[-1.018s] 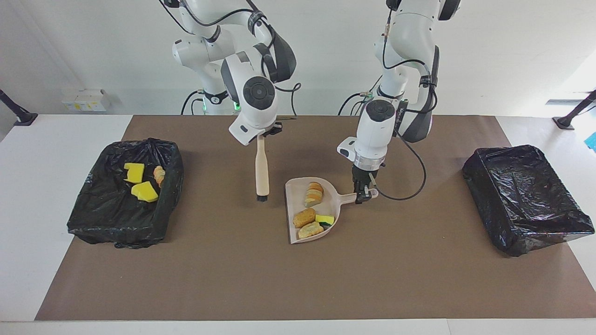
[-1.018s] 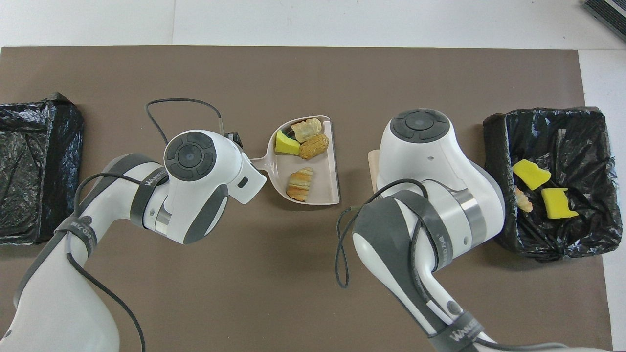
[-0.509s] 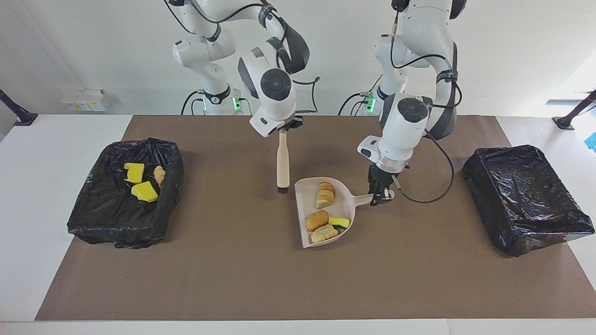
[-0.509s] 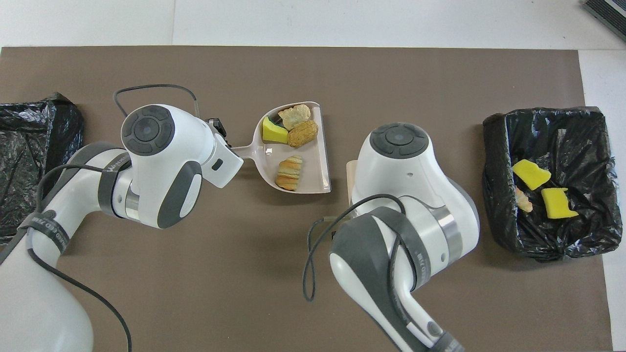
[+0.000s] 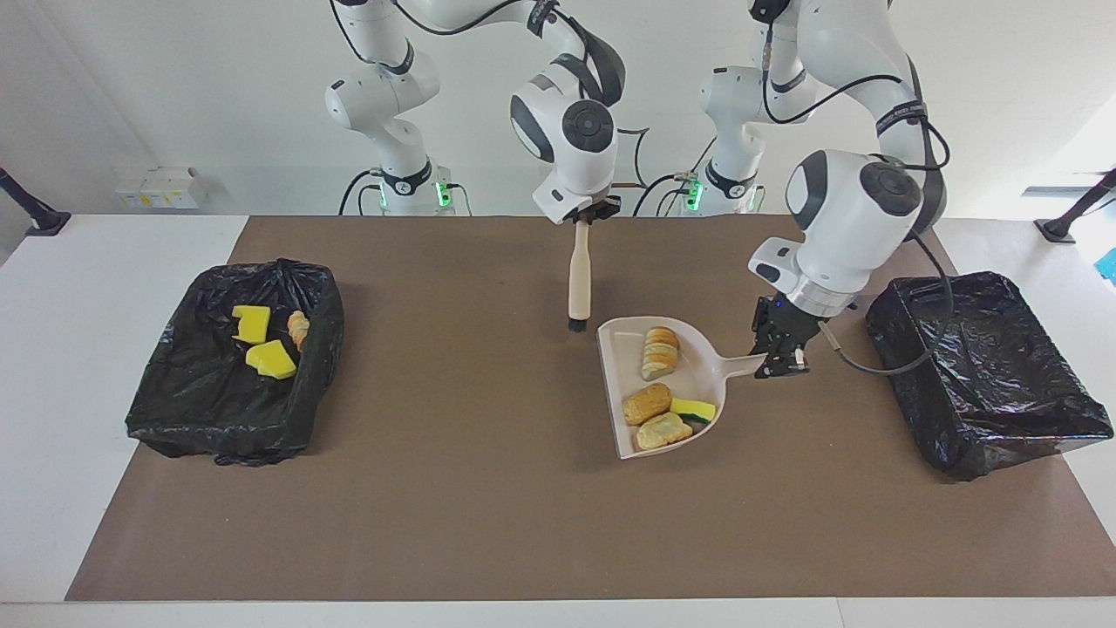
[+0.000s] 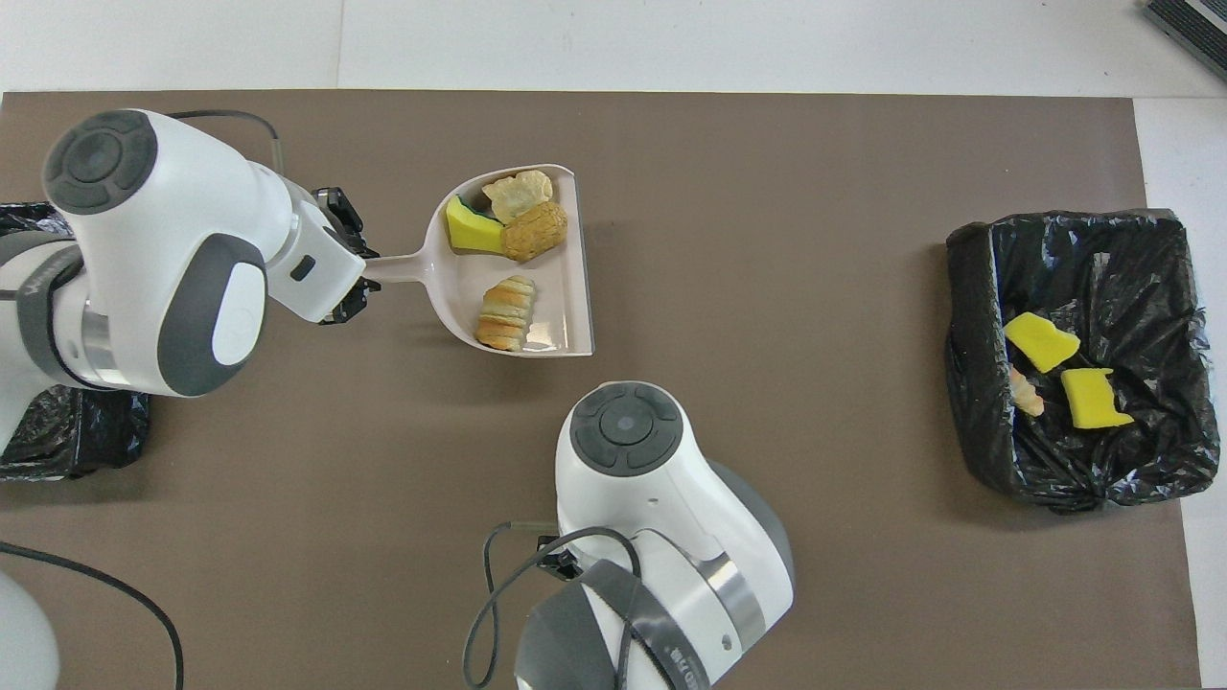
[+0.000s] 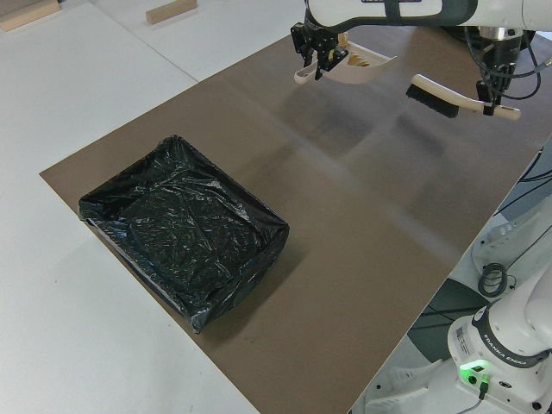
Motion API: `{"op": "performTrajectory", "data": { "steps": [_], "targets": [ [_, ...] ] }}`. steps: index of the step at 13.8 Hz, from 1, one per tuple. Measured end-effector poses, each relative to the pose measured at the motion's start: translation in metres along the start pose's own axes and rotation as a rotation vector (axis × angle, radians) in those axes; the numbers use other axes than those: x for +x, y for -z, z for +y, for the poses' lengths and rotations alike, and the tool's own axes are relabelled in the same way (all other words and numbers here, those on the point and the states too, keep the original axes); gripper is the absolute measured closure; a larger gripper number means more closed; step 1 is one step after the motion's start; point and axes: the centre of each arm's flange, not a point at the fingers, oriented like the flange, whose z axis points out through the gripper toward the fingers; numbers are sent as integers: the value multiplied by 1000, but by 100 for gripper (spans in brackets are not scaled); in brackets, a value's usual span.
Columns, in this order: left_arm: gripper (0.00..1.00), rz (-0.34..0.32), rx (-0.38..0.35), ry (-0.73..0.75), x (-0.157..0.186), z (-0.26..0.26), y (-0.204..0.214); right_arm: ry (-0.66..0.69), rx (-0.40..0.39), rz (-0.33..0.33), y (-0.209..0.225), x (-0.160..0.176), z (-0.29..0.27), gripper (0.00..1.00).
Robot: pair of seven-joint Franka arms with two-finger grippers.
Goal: Sweep and dump trash in bin
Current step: 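Carry the loaded dustpan with the left gripper and tip it into the bin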
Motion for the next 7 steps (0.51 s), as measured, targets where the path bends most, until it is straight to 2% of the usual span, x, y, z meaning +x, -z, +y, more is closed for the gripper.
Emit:
{"op": "performTrajectory", "data": {
  "steps": [2, 7],
  "targets": [
    [69, 14, -12, -15, -48, -3, 14, 6, -19, -4, -23, -3, 5, 74],
    [69, 76, -17, -35, -153, 3, 55, 77, -21, -10, -24, 3, 16, 74]
  ]
}}
